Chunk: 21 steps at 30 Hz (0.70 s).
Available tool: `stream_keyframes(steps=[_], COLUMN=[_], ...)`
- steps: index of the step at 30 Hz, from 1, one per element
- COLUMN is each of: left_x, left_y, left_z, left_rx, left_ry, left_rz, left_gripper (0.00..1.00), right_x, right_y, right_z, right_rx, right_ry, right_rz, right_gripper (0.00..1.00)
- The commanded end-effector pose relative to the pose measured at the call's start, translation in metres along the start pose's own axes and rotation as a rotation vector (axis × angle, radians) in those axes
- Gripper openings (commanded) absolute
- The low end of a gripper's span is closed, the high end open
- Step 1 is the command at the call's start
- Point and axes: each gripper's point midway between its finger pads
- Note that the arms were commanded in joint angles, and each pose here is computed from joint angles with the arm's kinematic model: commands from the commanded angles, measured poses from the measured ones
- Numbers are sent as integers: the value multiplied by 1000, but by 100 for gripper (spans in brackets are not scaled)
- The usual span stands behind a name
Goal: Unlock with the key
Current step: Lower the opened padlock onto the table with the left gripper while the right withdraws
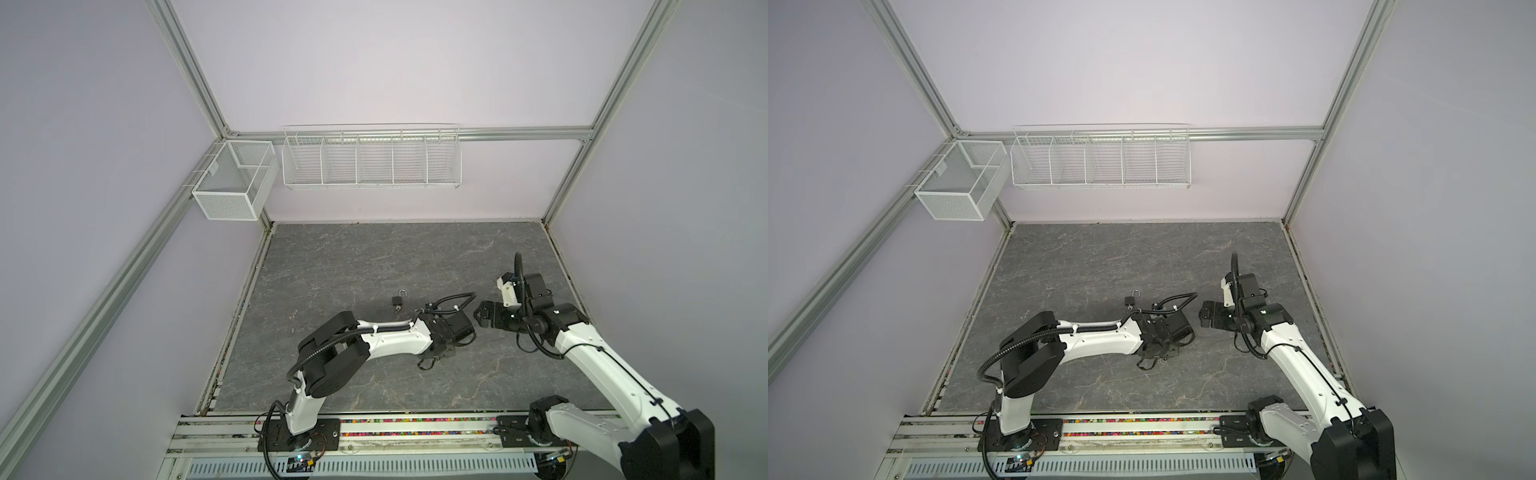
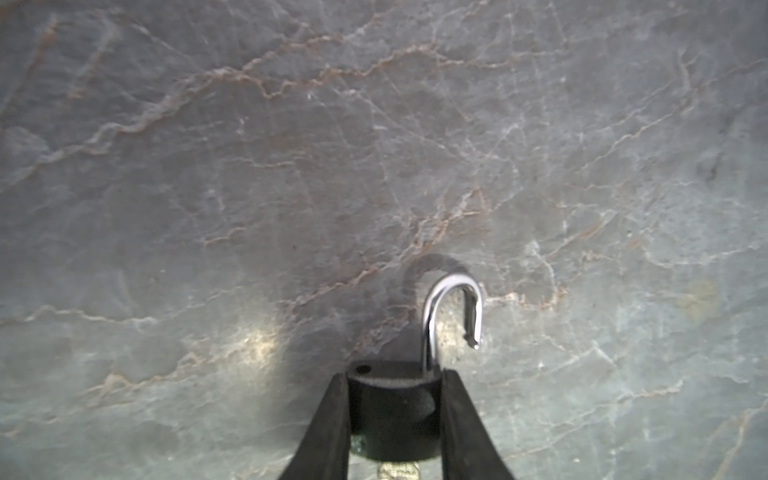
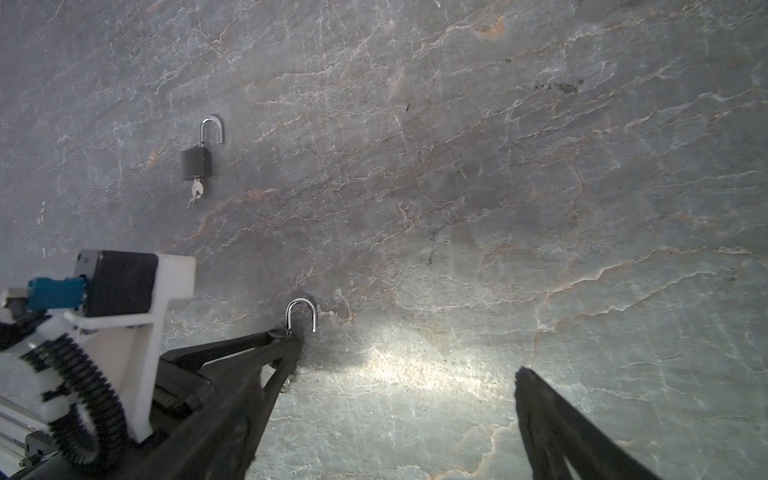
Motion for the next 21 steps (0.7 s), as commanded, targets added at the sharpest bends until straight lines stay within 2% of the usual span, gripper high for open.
stream_keyframes(steps=[1, 4, 6, 13, 18, 21], left_x=[11, 10, 7, -15, -61, -106], left_y=[4, 2, 2, -7, -35, -65], left_z=[6, 1, -4, -13, -15, -6], left_rx=[-35, -42, -44, -41, -39, -51], left_ry=[-9, 25, 49, 107, 164, 205], left_rz=[34, 37, 41, 15, -68, -175], left_gripper=[0, 11, 22, 45, 61, 79], right_x=[3, 3, 3, -1, -12, -21], right_y=[3, 3, 4, -2, -17, -33], right_z=[0, -1, -1, -1, 3, -7], right_rx=[16, 20, 20, 21, 22, 31], right_ry=[-12, -12, -11, -5, -18, 30], right_rz=[7, 4, 4, -25, -76, -129], right_gripper=[95, 95, 95, 95, 95, 93])
Point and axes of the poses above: each gripper's point midway between its finger pads, its own x axis out along the fingers, its own z axis along the line the jaws close on, y = z × x, and after that the axes turned 6 degrees about -x, right-handed
